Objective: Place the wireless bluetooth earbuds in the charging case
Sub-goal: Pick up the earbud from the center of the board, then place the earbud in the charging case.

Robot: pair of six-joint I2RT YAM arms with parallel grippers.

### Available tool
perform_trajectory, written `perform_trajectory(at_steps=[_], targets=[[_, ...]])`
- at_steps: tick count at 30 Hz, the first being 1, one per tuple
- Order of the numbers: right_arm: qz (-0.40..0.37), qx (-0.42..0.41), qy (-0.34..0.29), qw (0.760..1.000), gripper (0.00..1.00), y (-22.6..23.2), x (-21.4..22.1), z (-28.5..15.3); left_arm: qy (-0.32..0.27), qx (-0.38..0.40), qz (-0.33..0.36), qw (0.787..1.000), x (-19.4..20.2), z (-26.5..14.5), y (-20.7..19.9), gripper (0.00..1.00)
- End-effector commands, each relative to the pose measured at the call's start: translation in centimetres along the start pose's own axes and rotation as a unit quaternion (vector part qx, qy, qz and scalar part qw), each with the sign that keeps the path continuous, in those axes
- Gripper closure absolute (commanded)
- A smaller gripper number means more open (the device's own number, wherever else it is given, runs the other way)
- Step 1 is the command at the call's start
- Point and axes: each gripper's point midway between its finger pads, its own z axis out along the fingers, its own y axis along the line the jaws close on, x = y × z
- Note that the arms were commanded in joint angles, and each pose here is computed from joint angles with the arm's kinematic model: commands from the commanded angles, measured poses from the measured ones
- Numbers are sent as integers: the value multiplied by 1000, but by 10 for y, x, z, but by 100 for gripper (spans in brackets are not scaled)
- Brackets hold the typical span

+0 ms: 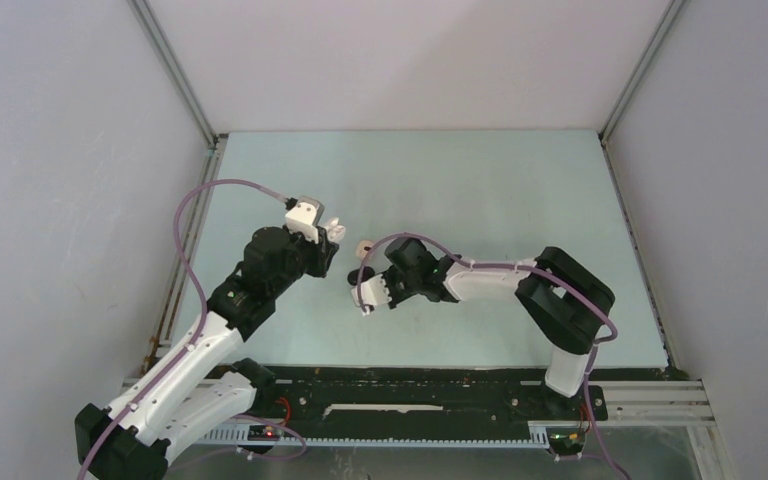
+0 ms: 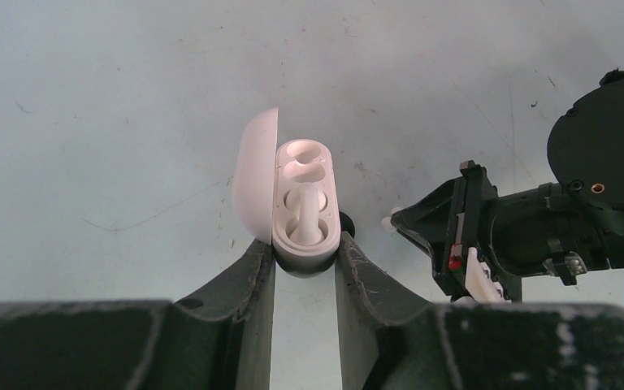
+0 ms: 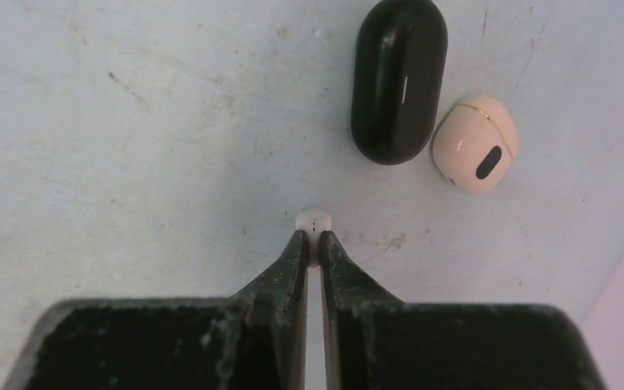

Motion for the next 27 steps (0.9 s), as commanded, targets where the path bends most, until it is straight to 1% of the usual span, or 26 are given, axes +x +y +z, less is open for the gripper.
perform_trajectory(at_steps=[1,3,6,10,14,18,21,23,27], targets=[[62,-21,-26,998,94,-12,-23,-35,-45,5,-7,999,-35,-6,-3,95],[118,-52,-66,989,95,-12,-43,-62,-44,8,-6,999,-35,-5,-4,95],[189,-106,-137,967,96,-7,-77,-111,-43,9,-3,999,-34,-4,-4,95],[221,-140,-214,941,97,3,-110,-170,-49,65,7,997,-36,-5,-24,95],[236,-140,-276,921,97,-2,-129,-215,-74,157,20,985,-42,-11,-55,99],[262,-117,-311,906,97,-22,-134,-251,-86,257,44,961,-40,-23,-93,99],[285,-101,-313,900,98,-35,-134,-267,-95,345,76,930,-35,-41,-127,100],[298,-103,-321,893,98,-39,-137,-275,-97,391,89,911,-28,-51,-143,100],[309,-111,-338,882,98,-42,-146,-294,-91,438,112,888,-18,-62,-160,100]])
